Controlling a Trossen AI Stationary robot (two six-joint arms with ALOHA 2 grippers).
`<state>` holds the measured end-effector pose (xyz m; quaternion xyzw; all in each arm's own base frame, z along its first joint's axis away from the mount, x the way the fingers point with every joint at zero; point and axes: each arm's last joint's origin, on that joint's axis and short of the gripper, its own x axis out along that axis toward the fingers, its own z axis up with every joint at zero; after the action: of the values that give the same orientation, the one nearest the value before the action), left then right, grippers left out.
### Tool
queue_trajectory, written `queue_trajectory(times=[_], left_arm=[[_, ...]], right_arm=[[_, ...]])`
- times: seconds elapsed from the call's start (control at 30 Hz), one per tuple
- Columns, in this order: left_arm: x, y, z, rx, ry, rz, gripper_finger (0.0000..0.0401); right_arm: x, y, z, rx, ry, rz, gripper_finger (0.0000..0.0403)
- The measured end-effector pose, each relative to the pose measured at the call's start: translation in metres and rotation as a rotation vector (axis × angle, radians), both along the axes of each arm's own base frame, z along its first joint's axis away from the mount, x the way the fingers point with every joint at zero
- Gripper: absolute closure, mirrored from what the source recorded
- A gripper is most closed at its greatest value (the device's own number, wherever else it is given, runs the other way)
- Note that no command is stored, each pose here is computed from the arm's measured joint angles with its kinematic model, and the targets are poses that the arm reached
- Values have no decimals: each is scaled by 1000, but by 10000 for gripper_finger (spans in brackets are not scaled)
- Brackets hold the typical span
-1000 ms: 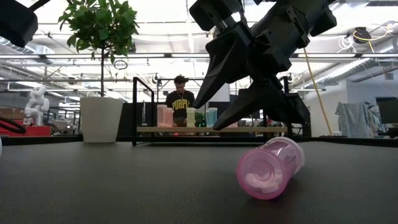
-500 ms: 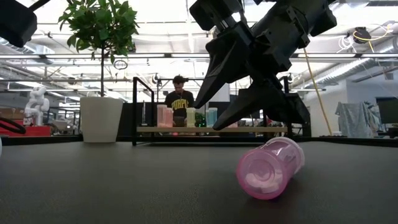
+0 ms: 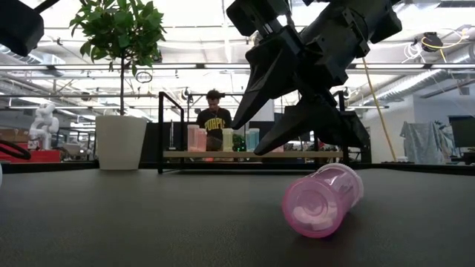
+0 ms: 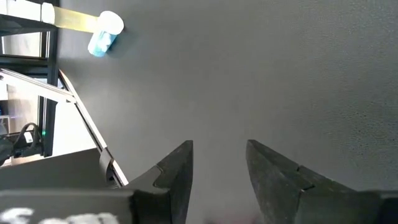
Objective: Pick and place medicine bottles onto shelf by color
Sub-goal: Put the yellow pill bottle on the shelf aligned with the other yellow pill bottles
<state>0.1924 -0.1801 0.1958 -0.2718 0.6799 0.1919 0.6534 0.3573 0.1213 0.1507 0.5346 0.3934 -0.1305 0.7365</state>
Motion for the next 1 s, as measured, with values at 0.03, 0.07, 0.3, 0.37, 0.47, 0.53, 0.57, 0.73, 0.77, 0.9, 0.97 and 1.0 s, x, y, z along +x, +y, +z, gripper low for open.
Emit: queue_trajectory(times=[0.03,0.07,0.3,0.37,0.47,0.53,0.57,0.73,0.77,0.9,0.97,1.0], left_arm=[[0,0,0,0,-1,-6,265],[0,0,0,1,-2,-15,265],[8,11,1,-32,21,-76,265],[12,17,5,-38,42,-106,265],[19,28,16,-25,60,-155,265],[26,38,25,-20,63,-187,265],[31,43,31,-24,55,-204,265],[59,77,57,-45,-42,-264,265],[65,85,63,-48,-67,-268,265],[90,121,80,-27,-110,-281,265],[103,140,86,0,-117,-285,265],[110,149,89,7,-120,-282,265]], right_arm=[[0,0,0,0,0,0,261],[0,0,0,0,0,0,261],[-1,0,3,-15,-5,16,261],[-3,-1,10,-21,-20,21,261],[-10,-6,28,-61,-37,18,261],[-19,-10,42,-115,-35,4,261],[-23,-13,48,-143,-29,-2,261],[-48,-32,83,-228,-13,1,261],[-52,-36,87,-242,-5,6,261],[-65,-51,103,-291,-7,24,261],[-69,-58,108,-314,-1,37,261],[-70,-61,110,-324,-5,41,261]])
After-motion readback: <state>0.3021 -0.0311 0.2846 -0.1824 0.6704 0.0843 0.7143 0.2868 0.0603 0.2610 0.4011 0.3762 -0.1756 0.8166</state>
